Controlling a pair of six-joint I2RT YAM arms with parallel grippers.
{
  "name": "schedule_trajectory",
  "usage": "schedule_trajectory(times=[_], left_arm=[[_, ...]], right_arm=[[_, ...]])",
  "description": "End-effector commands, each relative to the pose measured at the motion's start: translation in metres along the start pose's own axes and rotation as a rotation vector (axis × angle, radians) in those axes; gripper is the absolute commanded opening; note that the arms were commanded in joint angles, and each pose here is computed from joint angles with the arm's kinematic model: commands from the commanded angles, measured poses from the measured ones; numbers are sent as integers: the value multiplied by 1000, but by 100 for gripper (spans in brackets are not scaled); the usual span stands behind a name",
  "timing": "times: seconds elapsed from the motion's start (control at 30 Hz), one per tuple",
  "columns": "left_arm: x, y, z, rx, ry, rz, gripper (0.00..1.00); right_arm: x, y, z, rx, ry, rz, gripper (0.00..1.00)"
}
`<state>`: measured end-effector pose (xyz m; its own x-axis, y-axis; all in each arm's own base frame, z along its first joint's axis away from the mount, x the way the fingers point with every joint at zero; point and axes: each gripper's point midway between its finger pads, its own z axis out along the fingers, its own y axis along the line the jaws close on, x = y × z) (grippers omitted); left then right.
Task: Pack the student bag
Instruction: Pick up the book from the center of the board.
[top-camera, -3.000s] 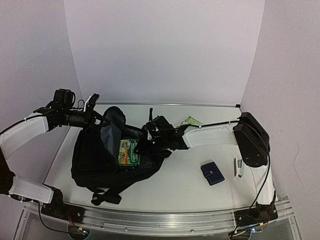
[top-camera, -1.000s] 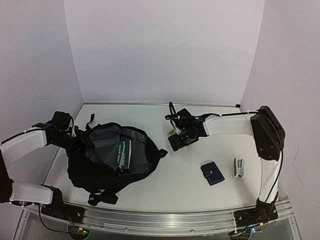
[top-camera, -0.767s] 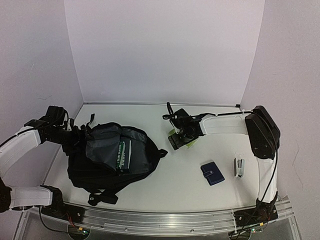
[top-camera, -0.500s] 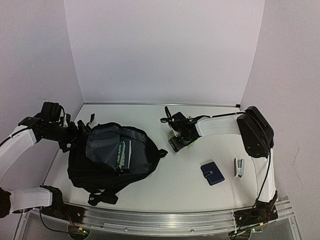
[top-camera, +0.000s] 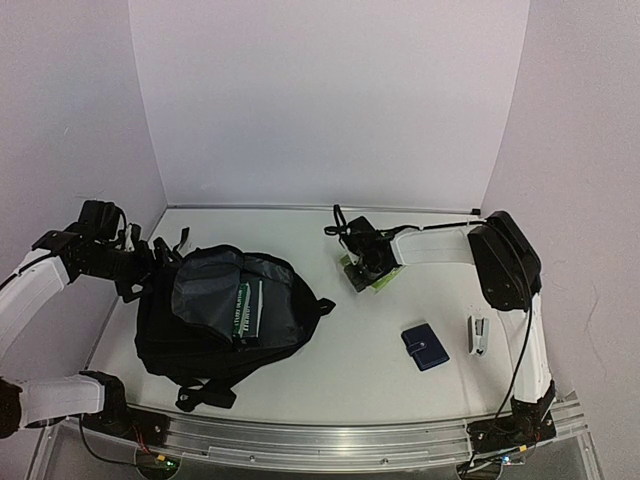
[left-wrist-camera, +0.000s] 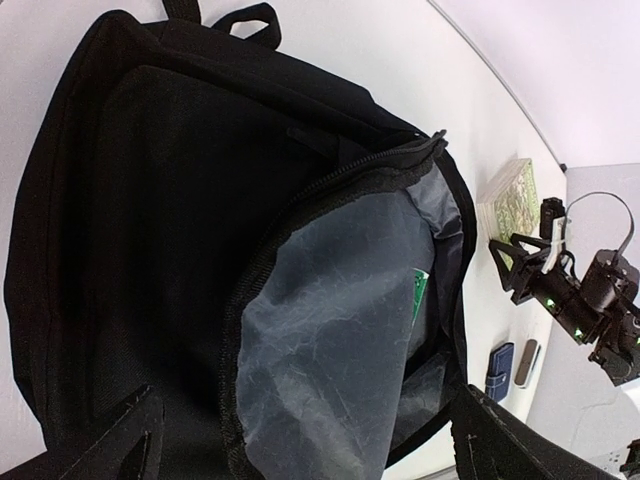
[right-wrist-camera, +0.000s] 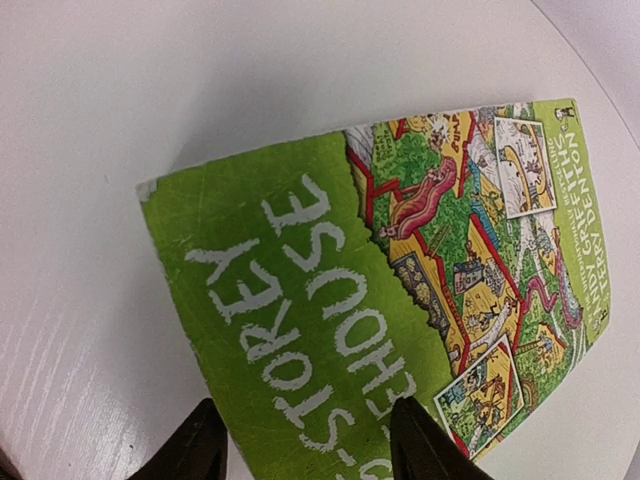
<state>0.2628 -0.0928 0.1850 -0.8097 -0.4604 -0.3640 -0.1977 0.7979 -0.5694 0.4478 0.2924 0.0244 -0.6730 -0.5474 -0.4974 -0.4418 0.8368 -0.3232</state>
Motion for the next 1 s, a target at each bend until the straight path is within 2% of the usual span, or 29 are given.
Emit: schedule_trajectory(times=[0.0, 0.1, 0.2, 0.4, 0.63, 0.97], left_arm=[[-13, -28, -17, 94, -36, 70, 100], [-17, -42, -22, 157, -47, 108, 100], [-19, -56, -26, 231, -56, 126, 100], [-19, -83, -16, 390, -41, 92, 99], [-10, -129, 2, 434, -65, 140, 99], [21, -185, 52, 549, 40, 161, 99]], right_arm=[[16, 5, 19, -21, 52, -35, 32], [13, 8, 16, -43, 33, -19, 13], [5, 9, 7, -69, -10, 28, 0], [-17, 6, -26, -140, -146, 232, 0], [-36, 12, -80, -348, -317, 473, 0], [-32, -3, -149, -510, -495, 675, 0]])
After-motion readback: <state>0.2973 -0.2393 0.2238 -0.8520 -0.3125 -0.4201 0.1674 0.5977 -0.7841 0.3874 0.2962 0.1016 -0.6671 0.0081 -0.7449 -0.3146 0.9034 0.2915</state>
